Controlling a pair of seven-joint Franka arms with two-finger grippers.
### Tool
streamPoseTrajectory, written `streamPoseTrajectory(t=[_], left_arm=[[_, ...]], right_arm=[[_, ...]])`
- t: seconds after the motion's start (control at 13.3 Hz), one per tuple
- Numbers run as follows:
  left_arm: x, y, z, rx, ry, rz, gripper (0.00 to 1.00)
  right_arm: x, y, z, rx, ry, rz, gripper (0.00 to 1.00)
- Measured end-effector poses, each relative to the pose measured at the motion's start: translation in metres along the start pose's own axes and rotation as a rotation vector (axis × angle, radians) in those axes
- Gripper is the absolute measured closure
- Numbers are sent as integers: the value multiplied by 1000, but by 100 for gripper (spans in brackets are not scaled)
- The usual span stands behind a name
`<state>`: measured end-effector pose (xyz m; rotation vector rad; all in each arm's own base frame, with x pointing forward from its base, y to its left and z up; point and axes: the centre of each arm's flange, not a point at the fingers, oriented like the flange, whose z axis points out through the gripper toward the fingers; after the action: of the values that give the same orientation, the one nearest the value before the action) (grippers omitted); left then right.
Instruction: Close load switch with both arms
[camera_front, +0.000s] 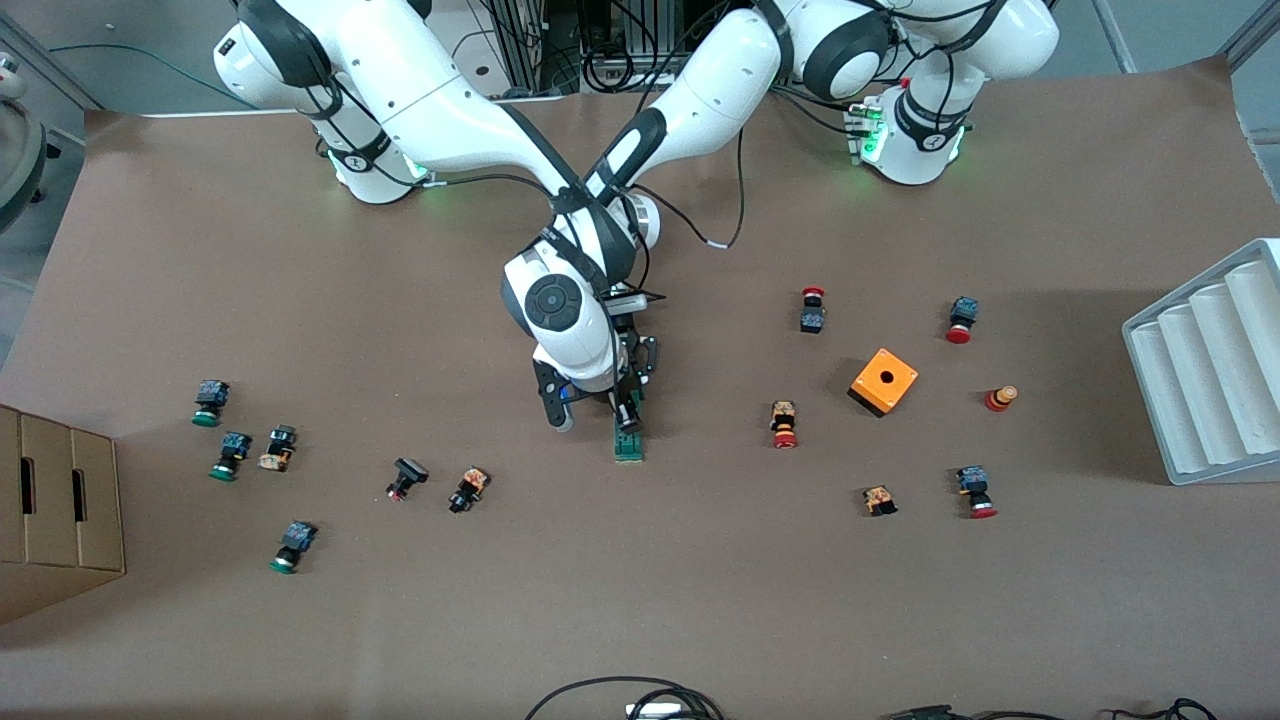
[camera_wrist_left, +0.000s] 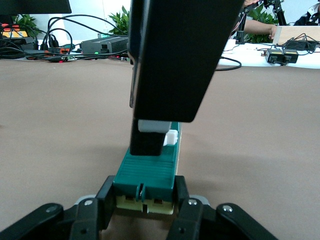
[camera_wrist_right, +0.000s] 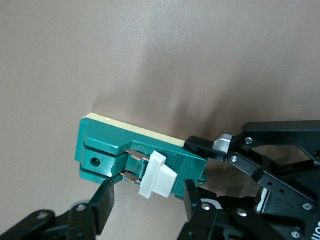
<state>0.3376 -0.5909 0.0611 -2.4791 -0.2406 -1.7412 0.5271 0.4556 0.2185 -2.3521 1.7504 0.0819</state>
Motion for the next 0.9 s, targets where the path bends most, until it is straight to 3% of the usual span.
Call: streamPoseTrajectory(t=[0.9], left_arm=[[0,0,0,0,0,0,48]], right_arm=[[0,1,3,6,-1,-39,52]])
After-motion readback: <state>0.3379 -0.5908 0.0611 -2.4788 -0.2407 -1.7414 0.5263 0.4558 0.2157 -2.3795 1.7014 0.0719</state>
